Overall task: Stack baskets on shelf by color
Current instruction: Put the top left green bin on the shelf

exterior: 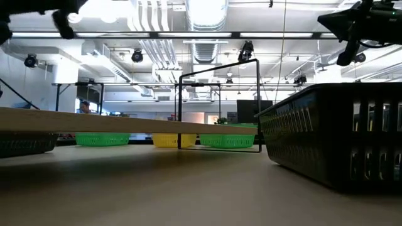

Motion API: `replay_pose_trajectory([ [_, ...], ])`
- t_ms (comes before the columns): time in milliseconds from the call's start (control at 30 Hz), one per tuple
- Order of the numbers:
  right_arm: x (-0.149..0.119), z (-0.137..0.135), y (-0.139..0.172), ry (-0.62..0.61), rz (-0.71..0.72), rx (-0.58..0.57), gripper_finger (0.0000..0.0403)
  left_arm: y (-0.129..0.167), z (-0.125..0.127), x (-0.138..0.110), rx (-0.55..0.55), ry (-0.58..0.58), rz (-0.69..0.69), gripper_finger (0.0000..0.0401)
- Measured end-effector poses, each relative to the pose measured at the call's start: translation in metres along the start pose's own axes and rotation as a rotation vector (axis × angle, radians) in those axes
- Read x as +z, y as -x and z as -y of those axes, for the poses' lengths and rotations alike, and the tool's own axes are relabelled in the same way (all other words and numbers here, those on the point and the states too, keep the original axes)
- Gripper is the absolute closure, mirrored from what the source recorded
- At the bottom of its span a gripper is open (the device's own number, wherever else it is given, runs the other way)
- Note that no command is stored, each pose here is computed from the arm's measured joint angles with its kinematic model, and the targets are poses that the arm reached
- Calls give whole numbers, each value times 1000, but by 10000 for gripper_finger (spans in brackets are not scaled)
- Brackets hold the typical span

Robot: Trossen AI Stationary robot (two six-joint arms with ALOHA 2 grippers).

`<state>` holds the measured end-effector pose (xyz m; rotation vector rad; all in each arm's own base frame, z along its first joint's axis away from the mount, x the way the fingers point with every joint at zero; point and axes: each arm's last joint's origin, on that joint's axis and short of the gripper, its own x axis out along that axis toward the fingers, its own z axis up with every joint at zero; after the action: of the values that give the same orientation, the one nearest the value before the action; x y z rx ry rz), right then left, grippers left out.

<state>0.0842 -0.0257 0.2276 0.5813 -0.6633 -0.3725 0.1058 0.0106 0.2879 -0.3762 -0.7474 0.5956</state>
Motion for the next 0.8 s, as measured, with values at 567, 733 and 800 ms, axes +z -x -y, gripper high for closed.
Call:
replay_pose_trajectory([
  [567,29,-38,-44,54,-329,-224,394,-129,30,16,676,-386,-813,401],
  [733,31,-46,-59,142,-445,-297,394,-164,-6,-7,803,-361,-1079,393],
  [800,29,-48,-65,161,-478,-318,394,-172,-26,-17,856,-396,-1182,376],
])
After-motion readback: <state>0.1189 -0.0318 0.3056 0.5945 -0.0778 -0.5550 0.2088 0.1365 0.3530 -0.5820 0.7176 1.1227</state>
